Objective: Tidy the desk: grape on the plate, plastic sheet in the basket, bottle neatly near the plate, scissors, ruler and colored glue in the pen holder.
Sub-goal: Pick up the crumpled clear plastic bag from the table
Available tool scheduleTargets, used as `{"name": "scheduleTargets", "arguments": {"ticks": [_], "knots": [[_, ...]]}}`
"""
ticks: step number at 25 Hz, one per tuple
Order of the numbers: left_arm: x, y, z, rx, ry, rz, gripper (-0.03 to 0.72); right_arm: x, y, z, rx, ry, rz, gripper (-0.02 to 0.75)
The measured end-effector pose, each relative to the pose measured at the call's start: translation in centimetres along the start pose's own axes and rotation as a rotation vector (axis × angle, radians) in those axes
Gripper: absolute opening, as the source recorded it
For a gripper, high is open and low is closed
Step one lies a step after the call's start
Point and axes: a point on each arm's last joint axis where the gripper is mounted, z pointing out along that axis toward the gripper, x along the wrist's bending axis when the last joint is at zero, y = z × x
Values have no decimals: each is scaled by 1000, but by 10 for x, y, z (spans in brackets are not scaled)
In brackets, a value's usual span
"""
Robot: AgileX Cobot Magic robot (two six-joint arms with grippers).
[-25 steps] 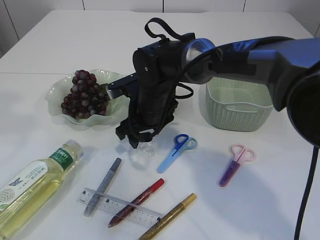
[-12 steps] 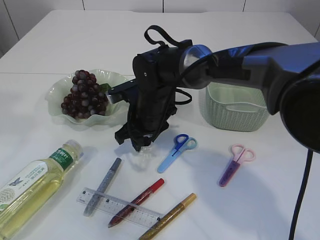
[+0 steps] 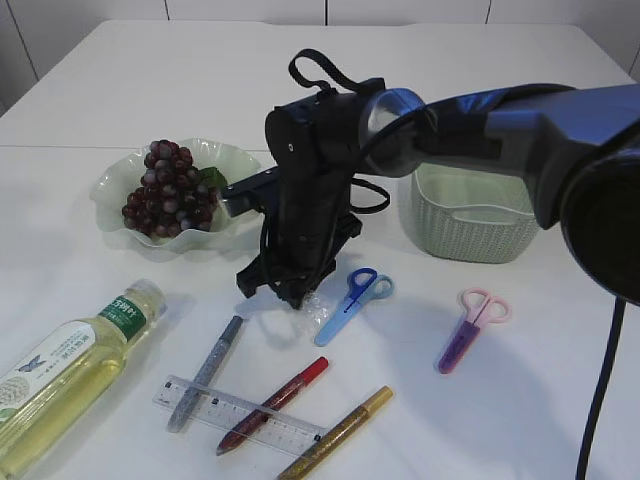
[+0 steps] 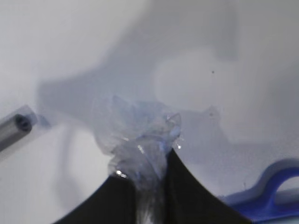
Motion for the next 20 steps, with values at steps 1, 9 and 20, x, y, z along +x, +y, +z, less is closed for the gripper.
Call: {"name": "scheduleTargets", "arguments": {"ticks": [1,9,20], "knots": [[0,0,0,0,0,0,469,0,-1,-1,11,1,0,99],[0,0,0,0,0,0,468,2,7,-41,27,15,2,93],[0,-4,0,43,1,-1,467,3,22,-104,-135,19,34,92]]}}
